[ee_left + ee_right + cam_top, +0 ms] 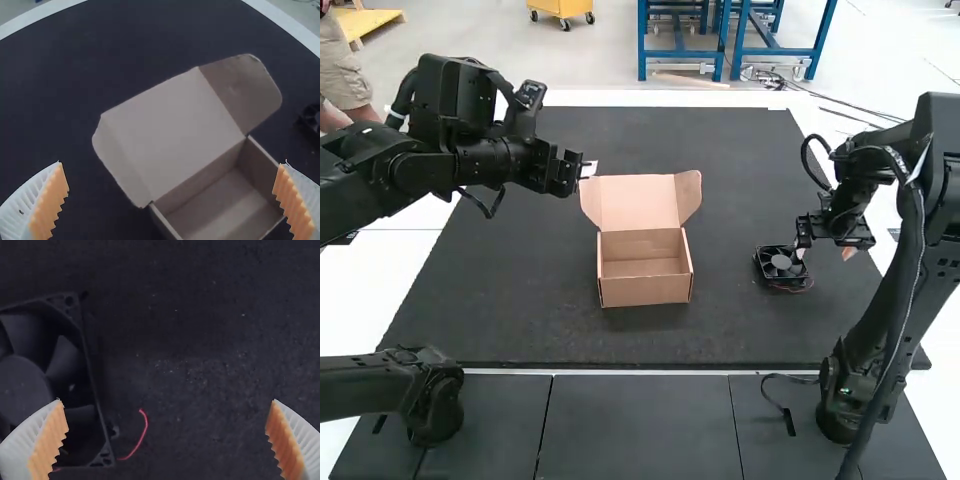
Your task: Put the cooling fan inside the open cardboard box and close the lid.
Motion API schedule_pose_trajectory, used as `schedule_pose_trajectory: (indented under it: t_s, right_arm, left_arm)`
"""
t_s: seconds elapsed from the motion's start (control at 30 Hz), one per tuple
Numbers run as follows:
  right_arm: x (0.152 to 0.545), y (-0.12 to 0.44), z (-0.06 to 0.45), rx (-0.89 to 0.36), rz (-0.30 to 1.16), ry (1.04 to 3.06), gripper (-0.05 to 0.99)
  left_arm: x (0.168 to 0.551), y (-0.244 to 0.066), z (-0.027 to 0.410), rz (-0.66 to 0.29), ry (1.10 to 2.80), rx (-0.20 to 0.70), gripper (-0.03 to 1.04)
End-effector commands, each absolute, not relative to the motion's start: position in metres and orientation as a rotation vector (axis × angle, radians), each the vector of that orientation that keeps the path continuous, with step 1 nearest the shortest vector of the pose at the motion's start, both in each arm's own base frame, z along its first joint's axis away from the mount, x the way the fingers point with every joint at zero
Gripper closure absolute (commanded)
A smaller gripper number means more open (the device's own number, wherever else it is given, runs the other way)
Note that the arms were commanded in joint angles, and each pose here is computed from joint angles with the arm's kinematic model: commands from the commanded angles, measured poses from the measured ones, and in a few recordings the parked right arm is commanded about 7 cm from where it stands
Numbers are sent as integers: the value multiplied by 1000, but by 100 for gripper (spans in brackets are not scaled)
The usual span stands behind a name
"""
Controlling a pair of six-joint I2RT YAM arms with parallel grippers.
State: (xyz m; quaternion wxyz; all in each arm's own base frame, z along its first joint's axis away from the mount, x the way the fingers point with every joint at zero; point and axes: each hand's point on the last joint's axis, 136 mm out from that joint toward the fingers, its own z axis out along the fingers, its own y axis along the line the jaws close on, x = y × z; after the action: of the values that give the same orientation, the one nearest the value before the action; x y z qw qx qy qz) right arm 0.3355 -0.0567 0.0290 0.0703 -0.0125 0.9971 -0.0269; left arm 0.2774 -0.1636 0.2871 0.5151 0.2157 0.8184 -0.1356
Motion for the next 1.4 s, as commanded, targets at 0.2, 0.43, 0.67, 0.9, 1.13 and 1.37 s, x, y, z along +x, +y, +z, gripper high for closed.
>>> schedule_pose_trajectory:
  t_s: [0.2, 0.43, 0.67, 0.9, 1.13, 1.37]
  right_arm:
    - [343, -53, 25, -22, -48, 3007, 3]
    - [343, -53, 18, -18, -44, 3025, 3]
    - [343, -53, 7, -4, -37, 3051, 3]
    - [349, -54, 2, 26, -37, 3058, 3]
    - [350, -52, -2, 23, -16, 3078, 25]
    - [350, -42, -3, 6, 76, 3073, 69]
  left_arm:
    - [282, -165, 288, -317, 1967, 505, 4]
    - [282, -165, 289, -317, 1967, 505, 4]
    - [282, -165, 290, -318, 1967, 506, 4]
    - [277, -161, 282, -298, 2002, 530, 4]
    - [270, -158, 274, -278, 2036, 561, 4]
    - [268, -156, 269, -268, 2055, 576, 4]
